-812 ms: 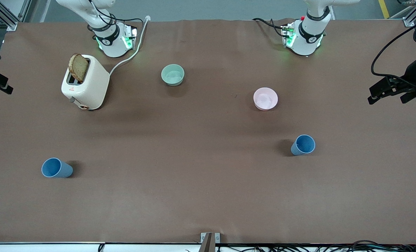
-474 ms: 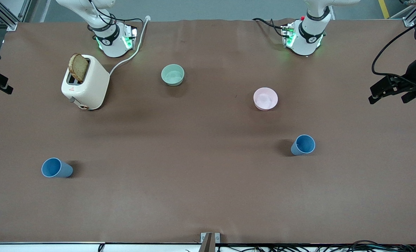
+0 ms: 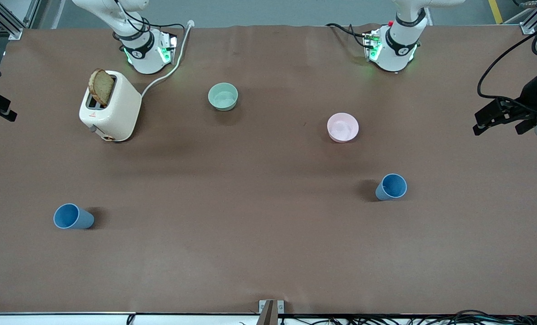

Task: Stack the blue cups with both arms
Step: 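Move the left gripper toward the blue cup beside the pink bowl, then grasp the blue cup with the left gripper while the right gripper grasps the other cup, then carry the blue cup with the left gripper toward the table middle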

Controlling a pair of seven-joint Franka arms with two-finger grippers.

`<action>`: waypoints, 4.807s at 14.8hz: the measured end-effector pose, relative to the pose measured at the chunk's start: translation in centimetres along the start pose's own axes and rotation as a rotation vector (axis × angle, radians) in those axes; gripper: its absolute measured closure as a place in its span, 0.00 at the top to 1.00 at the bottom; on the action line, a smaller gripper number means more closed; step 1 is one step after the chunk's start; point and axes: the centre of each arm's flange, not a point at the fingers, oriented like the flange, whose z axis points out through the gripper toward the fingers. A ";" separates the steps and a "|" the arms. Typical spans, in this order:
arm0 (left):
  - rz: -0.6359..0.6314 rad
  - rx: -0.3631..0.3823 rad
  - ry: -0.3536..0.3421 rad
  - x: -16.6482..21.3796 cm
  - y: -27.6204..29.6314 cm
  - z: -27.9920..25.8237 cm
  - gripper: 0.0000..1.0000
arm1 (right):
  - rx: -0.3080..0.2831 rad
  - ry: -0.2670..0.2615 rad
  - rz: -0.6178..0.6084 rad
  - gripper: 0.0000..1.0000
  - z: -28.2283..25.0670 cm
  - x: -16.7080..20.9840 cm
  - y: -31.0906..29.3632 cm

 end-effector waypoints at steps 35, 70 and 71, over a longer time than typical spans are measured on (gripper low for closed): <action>0.067 0.004 -0.226 4.1 3.6 36.9 1.00 | 0.006 0.020 0.019 0.89 32.7 14.9 9.1; 0.672 -0.109 -0.058 -3.5 42.8 34.4 0.06 | 0.091 -0.030 -0.045 0.06 6.2 3.3 2.8; 0.690 -0.113 -0.053 -4.4 44.0 34.9 0.06 | 0.084 -0.033 -0.050 0.06 4.9 2.3 2.3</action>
